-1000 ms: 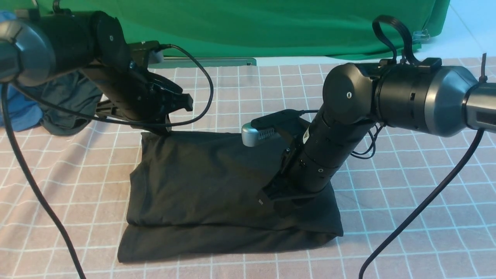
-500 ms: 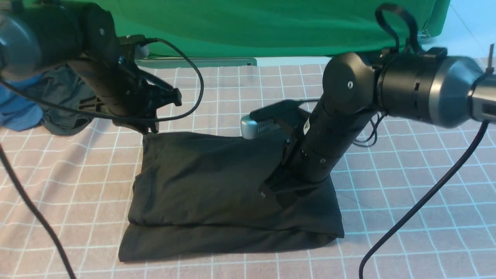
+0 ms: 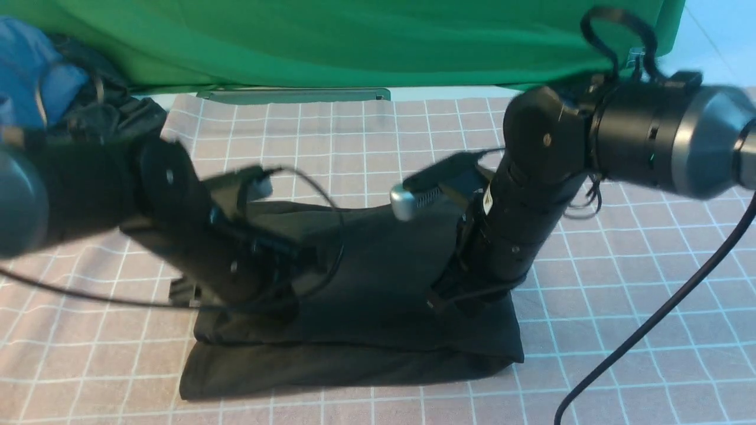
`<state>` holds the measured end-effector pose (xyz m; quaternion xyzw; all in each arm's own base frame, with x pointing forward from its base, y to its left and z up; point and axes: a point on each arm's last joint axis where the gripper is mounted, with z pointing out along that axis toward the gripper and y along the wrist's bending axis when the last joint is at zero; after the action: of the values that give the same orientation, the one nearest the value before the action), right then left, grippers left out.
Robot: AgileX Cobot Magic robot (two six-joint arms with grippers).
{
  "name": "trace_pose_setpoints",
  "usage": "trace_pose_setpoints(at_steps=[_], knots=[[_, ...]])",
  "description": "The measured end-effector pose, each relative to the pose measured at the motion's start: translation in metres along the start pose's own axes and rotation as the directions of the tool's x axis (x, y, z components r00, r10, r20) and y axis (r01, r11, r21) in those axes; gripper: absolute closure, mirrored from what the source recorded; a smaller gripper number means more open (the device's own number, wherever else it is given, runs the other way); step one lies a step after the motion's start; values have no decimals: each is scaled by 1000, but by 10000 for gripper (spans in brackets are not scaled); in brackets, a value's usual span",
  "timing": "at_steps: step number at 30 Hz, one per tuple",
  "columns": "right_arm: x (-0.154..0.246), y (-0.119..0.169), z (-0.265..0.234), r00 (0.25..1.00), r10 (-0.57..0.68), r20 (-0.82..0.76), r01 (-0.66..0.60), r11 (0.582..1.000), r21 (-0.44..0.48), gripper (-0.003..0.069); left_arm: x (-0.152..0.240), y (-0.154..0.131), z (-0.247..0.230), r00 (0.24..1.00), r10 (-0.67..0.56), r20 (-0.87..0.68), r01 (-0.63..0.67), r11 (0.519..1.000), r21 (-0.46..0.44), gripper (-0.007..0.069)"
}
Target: Fold a long-sleeved shirt over a pink coffee tablecloth.
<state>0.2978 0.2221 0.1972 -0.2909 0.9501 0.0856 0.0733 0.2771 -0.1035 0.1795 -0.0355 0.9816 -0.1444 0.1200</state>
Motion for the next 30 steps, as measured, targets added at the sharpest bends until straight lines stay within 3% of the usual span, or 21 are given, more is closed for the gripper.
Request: trace_pose_setpoints(at_steps=[10,21,27,30], knots=[[11,-11,19,998,48,-47,-47,999,8,610,9,7,2,999,-20,42,21,1000,-4,613],[20,-8,-63,989,26,143,-29,999,18,624,21,-14,-38,992,-79,96,65,988,142,613],[27,-5,-91,978,13,207,-17,1000,20,624,40,-46,-11,999,37,20,-39,988,152,613],[29,-5,-96,976,5,219,-10,1000,22,624,46,-51,12,999,30,-40,-25,992,120,613]])
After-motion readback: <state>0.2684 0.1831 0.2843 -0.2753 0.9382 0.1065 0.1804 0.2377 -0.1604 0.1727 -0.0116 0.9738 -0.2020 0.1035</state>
